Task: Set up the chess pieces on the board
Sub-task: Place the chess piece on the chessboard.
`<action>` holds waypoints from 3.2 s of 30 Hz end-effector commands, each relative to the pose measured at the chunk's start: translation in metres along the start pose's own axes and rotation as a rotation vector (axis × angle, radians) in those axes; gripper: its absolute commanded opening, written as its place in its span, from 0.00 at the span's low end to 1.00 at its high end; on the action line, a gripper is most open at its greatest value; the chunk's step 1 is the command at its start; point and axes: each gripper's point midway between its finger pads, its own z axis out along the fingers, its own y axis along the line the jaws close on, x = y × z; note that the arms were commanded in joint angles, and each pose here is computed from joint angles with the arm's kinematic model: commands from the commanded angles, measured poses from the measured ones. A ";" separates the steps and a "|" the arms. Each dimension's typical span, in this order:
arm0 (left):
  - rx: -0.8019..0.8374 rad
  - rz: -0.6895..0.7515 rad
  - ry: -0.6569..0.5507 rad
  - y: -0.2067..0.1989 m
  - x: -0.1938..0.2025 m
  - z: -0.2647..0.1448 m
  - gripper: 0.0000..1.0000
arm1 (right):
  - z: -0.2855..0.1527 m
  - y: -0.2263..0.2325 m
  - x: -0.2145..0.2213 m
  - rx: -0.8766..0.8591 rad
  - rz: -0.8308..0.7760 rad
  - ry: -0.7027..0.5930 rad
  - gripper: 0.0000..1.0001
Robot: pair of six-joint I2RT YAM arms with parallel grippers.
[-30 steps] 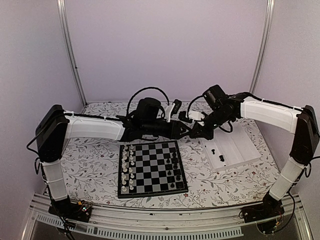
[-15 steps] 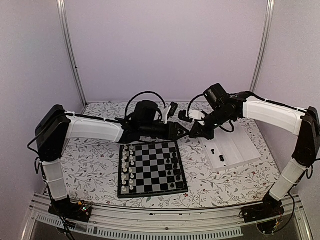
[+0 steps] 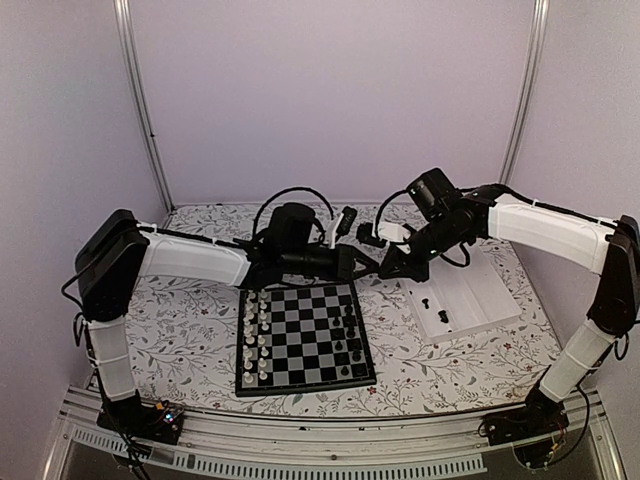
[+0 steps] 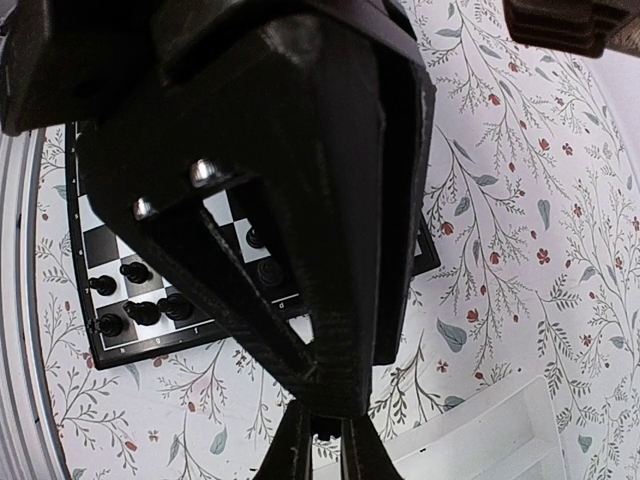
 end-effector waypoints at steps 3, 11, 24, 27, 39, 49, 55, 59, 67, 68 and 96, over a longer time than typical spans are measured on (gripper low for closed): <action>0.050 -0.019 0.002 0.004 0.000 0.002 0.17 | -0.009 0.007 -0.006 0.003 -0.021 -0.024 0.07; 0.063 -0.030 0.010 0.006 0.001 0.002 0.13 | -0.012 0.005 -0.009 0.014 -0.026 -0.032 0.08; 0.128 -0.029 -0.227 -0.003 -0.043 -0.034 0.13 | -0.113 -0.065 -0.039 0.058 0.293 -0.442 0.42; 0.154 -0.011 -0.311 -0.011 -0.055 -0.043 0.13 | -0.128 -0.078 -0.036 -0.057 0.493 -0.561 0.42; 0.217 0.031 -0.458 -0.032 -0.085 -0.052 0.13 | -0.096 -0.068 -0.048 -0.501 0.821 -0.640 0.46; 0.271 0.040 -0.434 -0.046 -0.091 -0.034 0.13 | -0.081 -0.057 -0.055 -0.549 0.819 -0.620 0.45; 0.293 0.041 -0.421 -0.053 -0.091 -0.024 0.13 | -0.082 -0.053 -0.059 -0.565 0.796 -0.625 0.40; 0.296 0.037 -0.416 -0.054 -0.090 -0.020 0.13 | -0.083 -0.050 -0.060 -0.584 0.791 -0.630 0.37; 0.305 0.038 -0.415 -0.055 -0.089 -0.017 0.13 | -0.080 -0.049 -0.057 -0.570 0.800 -0.630 0.36; 0.306 0.037 -0.415 -0.056 -0.089 -0.017 0.13 | -0.080 -0.049 -0.058 -0.572 0.798 -0.630 0.35; 0.153 0.097 -0.403 -0.039 -0.082 -0.034 0.32 | -0.077 -0.072 -0.056 -0.310 0.693 -0.555 0.02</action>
